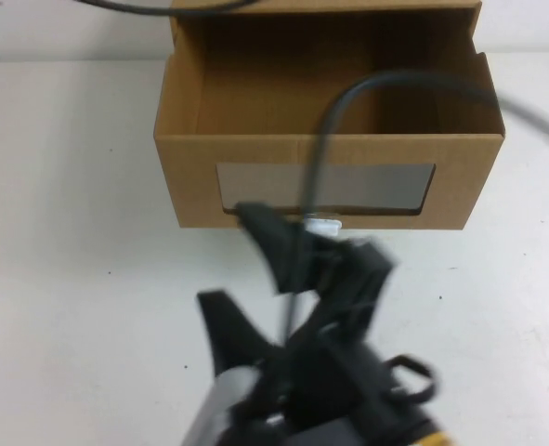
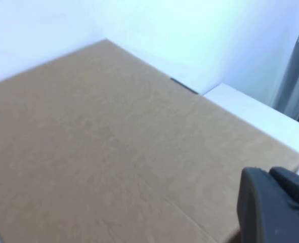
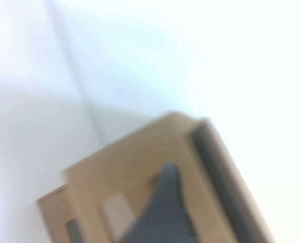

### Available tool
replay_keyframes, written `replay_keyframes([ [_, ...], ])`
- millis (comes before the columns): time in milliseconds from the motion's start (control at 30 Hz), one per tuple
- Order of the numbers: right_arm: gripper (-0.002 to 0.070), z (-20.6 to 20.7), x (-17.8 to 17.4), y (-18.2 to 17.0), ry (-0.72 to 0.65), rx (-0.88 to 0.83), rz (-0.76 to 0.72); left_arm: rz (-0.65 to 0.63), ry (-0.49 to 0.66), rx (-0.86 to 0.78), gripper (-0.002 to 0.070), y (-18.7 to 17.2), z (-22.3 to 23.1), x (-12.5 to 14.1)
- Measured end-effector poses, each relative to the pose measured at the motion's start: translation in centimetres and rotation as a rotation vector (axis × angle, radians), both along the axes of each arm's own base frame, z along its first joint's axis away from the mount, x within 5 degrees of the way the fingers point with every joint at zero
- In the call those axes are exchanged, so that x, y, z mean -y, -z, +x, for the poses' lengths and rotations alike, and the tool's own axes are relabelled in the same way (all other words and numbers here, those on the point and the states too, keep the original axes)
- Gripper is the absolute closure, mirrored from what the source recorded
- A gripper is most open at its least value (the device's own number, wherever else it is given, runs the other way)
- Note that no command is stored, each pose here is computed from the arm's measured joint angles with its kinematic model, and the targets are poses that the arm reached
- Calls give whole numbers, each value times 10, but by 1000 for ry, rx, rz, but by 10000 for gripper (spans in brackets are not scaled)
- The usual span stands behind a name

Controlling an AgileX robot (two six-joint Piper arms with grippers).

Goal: Open the shoe box
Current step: 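Pull the top drawer of the cardboard box fully open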

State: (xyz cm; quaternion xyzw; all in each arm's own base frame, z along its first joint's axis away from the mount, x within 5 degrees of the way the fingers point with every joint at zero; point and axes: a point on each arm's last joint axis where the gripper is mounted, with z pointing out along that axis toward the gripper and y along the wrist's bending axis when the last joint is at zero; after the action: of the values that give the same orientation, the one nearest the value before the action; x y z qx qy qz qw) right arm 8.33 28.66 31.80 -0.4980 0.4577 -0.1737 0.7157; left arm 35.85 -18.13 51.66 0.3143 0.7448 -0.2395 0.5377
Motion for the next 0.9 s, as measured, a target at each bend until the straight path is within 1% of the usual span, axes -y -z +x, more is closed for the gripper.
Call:
replay_keyframes([
  [33, 99, -2, 6, -8, 9, -6, 37, 2, -5, 4, 679, -9, -10, -5],
  [100, 220, -3, 23, -25, 28, -35, 116, -1, -20, 15, 679, -25, -30, -14],
  [167, 365, -2, 41, -41, 55, -81, 193, -8, -36, 35, 679, -43, -55, -25],
  [233, 536, -1, 62, -54, 82, -138, 265, -14, -53, 62, 679, -58, -79, -36],
  [267, 590, -1, 71, -59, 93, -160, 291, -18, -64, 75, 679, -66, -92, -42],
  [333, 650, 0, 93, -71, 114, -208, 345, -23, -86, 96, 679, -78, -116, -54],
  [400, 675, 0, 115, -80, 122, -240, 368, -34, -115, 115, 679, -87, -142, -66],
  [467, 685, 0, 136, -88, 110, -273, 366, -39, -147, 130, 679, -93, -167, -79],
  [567, 691, -4, 172, -95, 50, -359, 346, -42, -188, 140, 679, -96, -200, -96],
  [600, 692, -5, 184, -98, 33, -347, 331, -42, -194, 140, 679, -95, -210, -100],
  [667, 692, -5, 208, -101, 30, -311, 339, -34, -208, 141, 679, -90, -232, -111],
  [733, 692, -4, 233, -100, 41, -302, 379, -28, -222, 135, 679, -81, -256, -121],
  [900, 694, -5, 279, -85, 22, -299, 489, -23, -272, 137, 679, -45, -303, -145],
])
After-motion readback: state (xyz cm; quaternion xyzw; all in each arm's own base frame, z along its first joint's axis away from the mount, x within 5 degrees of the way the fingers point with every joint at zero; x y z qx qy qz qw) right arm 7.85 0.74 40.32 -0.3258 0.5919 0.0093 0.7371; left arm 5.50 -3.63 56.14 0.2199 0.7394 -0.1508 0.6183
